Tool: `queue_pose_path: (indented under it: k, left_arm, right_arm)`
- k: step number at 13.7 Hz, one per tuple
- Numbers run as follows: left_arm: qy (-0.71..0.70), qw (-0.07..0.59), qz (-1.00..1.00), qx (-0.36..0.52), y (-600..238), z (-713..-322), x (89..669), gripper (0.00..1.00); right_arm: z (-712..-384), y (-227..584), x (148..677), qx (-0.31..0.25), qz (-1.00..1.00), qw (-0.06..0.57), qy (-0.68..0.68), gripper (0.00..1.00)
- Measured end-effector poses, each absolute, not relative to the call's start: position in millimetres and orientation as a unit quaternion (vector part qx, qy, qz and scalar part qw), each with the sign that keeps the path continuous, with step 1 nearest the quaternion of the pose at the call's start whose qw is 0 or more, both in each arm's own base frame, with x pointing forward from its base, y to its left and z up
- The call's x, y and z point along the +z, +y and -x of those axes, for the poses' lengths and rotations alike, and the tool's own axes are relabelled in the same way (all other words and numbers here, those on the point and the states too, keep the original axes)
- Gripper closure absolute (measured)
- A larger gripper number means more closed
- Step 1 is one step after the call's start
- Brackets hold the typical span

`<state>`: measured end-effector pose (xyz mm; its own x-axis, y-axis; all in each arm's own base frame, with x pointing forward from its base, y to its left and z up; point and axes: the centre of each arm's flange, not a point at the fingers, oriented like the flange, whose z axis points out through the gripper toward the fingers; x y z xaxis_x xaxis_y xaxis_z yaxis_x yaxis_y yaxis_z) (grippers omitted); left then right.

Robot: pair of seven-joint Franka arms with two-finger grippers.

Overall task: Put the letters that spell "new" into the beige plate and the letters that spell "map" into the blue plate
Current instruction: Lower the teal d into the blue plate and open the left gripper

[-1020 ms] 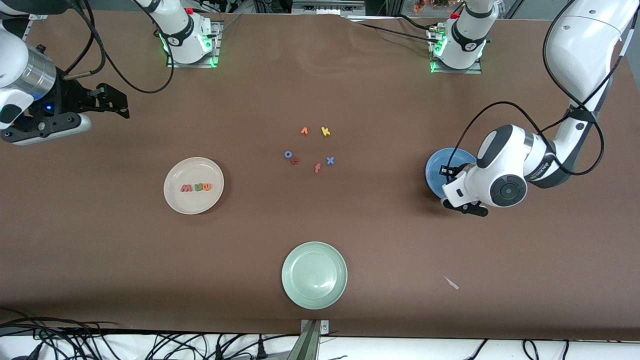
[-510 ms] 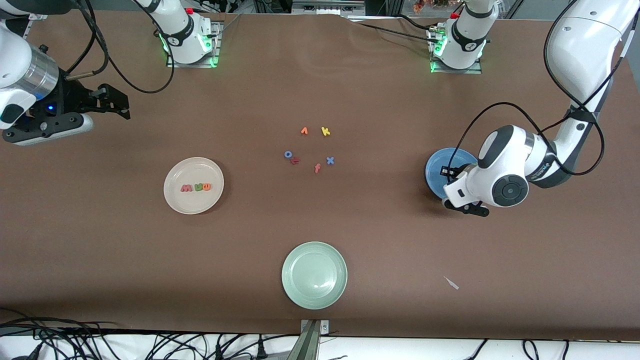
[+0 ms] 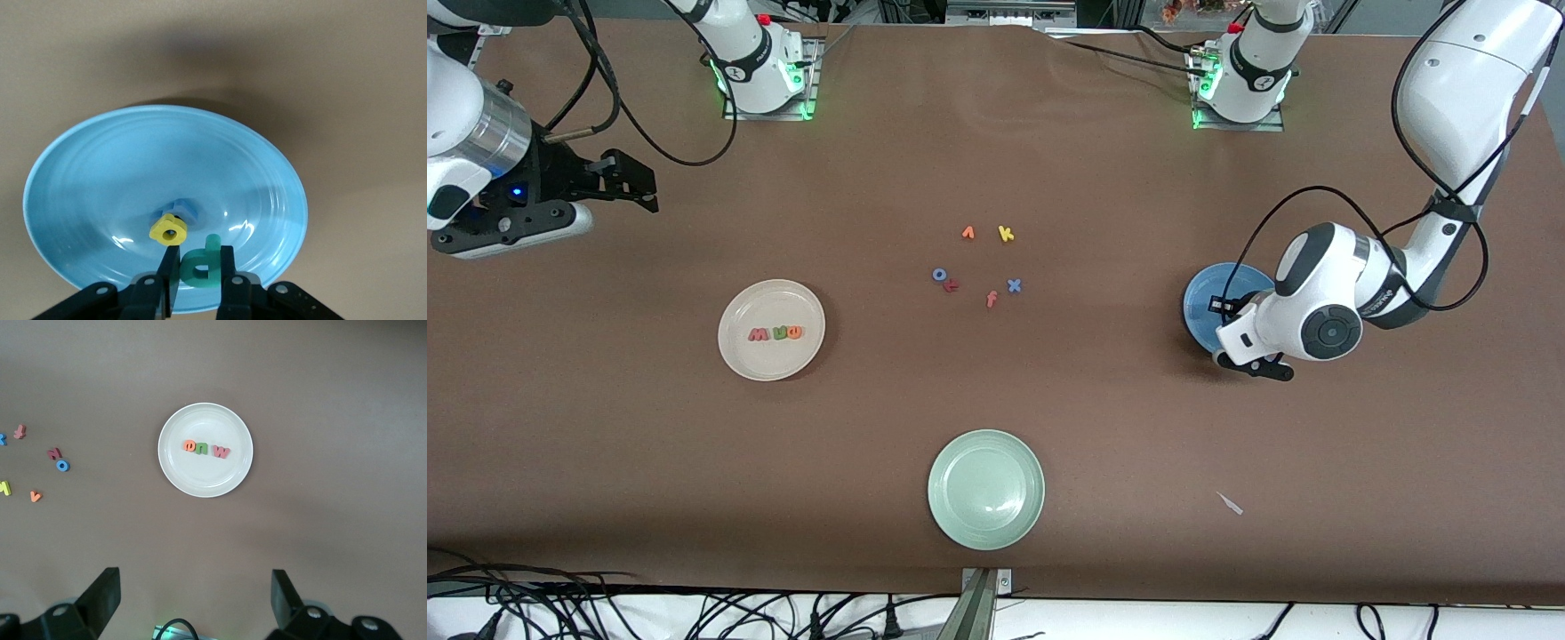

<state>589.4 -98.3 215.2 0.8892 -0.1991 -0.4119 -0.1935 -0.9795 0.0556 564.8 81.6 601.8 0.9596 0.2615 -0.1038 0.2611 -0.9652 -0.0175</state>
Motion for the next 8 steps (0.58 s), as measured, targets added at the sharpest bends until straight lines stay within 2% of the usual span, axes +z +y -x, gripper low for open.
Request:
queue_pose_path:
  k: [6,7,8]
  left_arm:
    - [-0.103,0.008,-0.972,-0.211,-100.8,-589.2,215.0,0.72]
    - [-0.103,0.008,-0.972,-0.21,-101.3,-589.3,215.1,0.67]
    - [-0.104,0.008,-0.972,-0.209,-102.1,-589.4,215.3,0.57]
  right_arm:
    - [-564.8,81.8,601.8,0.053,0.99,0.002,-0.132,0.0]
    - [-564.8,81.8,601.8,0.053,0.99,0.002,-0.132,0.0]
    - [-564.8,81.9,601.8,0.053,0.99,0.002,-0.132,0.0]
